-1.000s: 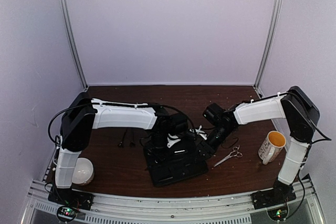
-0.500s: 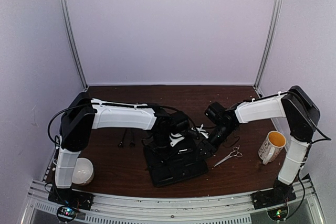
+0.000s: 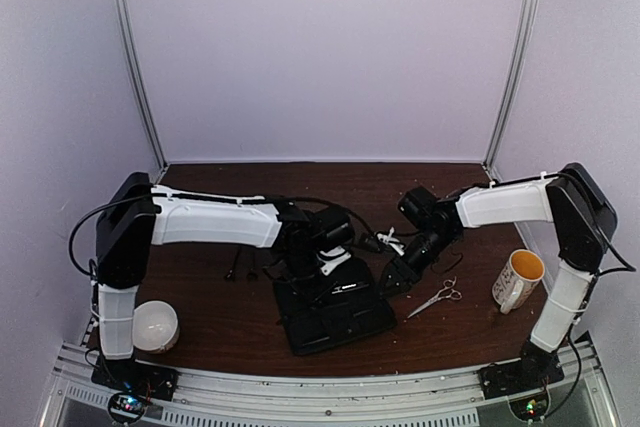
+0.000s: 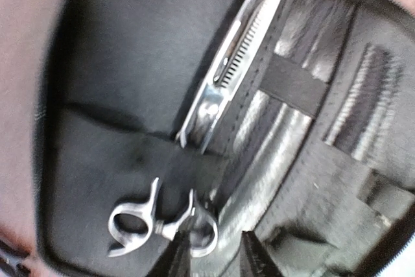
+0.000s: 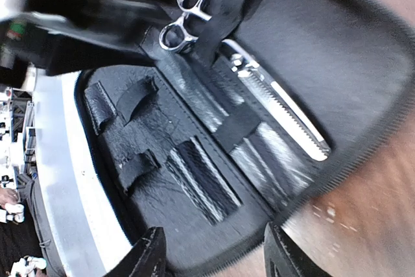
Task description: Sort the hair-cutting tools
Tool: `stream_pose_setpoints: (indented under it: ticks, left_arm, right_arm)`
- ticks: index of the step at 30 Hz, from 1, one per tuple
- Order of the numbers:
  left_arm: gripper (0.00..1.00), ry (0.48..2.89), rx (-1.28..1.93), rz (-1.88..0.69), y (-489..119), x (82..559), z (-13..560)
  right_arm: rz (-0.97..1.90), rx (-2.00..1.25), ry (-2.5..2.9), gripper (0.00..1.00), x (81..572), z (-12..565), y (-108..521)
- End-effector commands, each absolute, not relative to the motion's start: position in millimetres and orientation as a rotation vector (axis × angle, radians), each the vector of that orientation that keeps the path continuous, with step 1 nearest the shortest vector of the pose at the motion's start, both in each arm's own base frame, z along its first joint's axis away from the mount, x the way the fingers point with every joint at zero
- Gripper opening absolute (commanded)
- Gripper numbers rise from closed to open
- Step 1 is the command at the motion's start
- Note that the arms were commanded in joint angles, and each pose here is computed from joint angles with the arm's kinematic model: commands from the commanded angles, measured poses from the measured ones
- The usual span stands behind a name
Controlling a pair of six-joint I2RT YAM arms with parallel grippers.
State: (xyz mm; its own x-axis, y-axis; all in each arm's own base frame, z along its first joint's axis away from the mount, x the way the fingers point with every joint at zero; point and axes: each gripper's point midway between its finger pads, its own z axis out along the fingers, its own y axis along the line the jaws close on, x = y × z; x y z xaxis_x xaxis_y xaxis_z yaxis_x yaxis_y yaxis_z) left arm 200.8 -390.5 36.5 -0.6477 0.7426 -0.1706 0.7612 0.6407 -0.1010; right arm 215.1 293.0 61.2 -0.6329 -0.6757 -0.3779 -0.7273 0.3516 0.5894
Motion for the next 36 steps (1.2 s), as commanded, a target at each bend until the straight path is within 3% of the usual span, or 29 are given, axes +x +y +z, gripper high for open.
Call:
stream_pose_setpoints:
  ticks: [1, 7, 15, 20, 28, 32, 36]
  left_arm:
    - [0.36, 2.606, 1.185, -0.277, -388, 213, 87]
    - [0.5, 2.577, 0.956, -0.118, -337, 238, 124]
    - [0.4, 2.783, 0.472, -0.089, -239, 267, 104]
    - [0.39, 2.776, 0.545, -0.201, -257, 274, 106]
    - [0.43, 2.626, 0.652, -0.419, -300, 291, 134]
    - [0.42, 2.519, 0.765, -0.509, -331, 290, 150]
    - [0.41, 2.516, 0.854, -0.526, -352, 283, 143]
  right_arm:
    - [1.132, -1.303, 2.451, 0.53, 231, 85, 284]
    - [1.089, -1.336, 2.366, 0.53, 236, 105, 275]
    - [0.953, -1.38, 2.243, 0.53, 238, 128, 266]
    - [0.791, -1.418, 2.289, 0.5, 248, 124, 252]
    - [0.165, -1.95, 2.121, 0.41, 217, 106, 159]
    - [0.012, -2.093, 2.11, 0.4, 198, 82, 123]
    - [-0.077, -2.115, 2.142, 0.33, 188, 57, 100]
